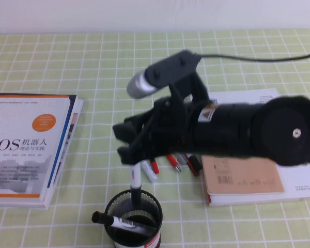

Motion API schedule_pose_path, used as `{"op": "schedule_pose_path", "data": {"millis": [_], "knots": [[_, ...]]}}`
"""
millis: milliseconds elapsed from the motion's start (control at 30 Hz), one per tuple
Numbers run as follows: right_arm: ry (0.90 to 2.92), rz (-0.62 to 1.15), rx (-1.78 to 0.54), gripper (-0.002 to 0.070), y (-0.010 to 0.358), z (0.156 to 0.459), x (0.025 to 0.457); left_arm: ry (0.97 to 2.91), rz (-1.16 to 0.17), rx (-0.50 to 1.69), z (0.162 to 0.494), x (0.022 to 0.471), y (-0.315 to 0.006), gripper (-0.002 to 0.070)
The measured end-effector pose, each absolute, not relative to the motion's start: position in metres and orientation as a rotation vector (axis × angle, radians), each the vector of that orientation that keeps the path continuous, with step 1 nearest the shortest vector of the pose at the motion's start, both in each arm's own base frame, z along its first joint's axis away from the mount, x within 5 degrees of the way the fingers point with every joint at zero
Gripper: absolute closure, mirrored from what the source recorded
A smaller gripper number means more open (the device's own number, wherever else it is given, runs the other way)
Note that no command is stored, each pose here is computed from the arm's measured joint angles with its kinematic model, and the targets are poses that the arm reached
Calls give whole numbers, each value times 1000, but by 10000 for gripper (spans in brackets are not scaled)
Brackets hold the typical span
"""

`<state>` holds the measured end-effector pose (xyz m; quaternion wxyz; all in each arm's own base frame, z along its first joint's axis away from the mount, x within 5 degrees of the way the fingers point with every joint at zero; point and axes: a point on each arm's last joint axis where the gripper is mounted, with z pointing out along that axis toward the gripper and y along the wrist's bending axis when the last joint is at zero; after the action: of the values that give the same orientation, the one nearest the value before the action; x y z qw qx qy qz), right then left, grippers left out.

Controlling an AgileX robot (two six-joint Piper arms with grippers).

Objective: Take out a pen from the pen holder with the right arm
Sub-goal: 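Take a marker out of the pen holder and lay it on the table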

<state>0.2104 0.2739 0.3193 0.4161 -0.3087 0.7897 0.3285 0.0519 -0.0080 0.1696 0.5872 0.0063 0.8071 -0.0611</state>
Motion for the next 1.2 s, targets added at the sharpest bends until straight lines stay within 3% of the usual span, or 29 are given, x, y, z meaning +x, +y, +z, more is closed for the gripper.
{"op": "schedule_pose_path", "data": {"millis": [333,733,1200], "knots": [[1967,687,-810,575,263,342,259,1881,-142,15,170,52,-8,683],[2355,567,-804,575,282,275,350,1881,-142,15,170,52,-8,683],[2474,570,-789,575,300,232,397,1881,-142,15,170,52,-8,683]]}}
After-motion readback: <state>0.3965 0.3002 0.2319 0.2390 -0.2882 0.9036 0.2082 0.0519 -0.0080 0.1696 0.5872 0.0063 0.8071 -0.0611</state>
